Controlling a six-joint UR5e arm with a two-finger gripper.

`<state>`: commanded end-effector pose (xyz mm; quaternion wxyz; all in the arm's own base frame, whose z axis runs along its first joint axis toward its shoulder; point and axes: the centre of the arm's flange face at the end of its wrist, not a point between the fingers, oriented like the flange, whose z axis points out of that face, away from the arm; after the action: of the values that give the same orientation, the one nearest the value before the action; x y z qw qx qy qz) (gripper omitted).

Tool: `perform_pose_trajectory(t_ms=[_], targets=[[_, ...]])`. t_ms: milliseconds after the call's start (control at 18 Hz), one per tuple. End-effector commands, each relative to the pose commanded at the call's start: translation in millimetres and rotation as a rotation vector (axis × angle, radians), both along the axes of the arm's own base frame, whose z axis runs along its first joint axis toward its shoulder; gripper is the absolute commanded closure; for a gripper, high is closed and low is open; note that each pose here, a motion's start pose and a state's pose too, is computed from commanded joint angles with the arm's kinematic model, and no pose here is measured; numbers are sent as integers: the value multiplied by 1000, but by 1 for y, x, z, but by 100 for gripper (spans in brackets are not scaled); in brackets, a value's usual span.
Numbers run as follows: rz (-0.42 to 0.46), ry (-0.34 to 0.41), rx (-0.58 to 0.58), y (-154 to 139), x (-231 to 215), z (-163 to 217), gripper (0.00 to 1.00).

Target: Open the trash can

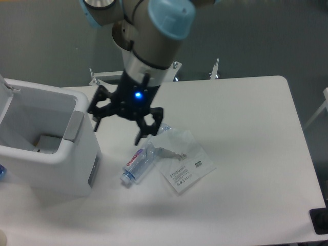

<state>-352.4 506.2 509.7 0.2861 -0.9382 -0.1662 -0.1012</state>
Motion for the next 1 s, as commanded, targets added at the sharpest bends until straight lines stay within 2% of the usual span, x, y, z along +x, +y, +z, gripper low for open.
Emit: perform_pose_trajectory(t_ms=[111, 222, 444, 556, 667, 1000], targets=[[16, 60, 11, -6, -17, -2, 0], [58, 135, -94, -33, -53, -23, 0], [-39, 289, -314, -65, -58, -58, 0], [-49, 291, -412, -95, -78, -90, 0], [-81, 297, -453, -108, -98, -110, 0], [-337, 335, -521, -133, -169, -164, 0]])
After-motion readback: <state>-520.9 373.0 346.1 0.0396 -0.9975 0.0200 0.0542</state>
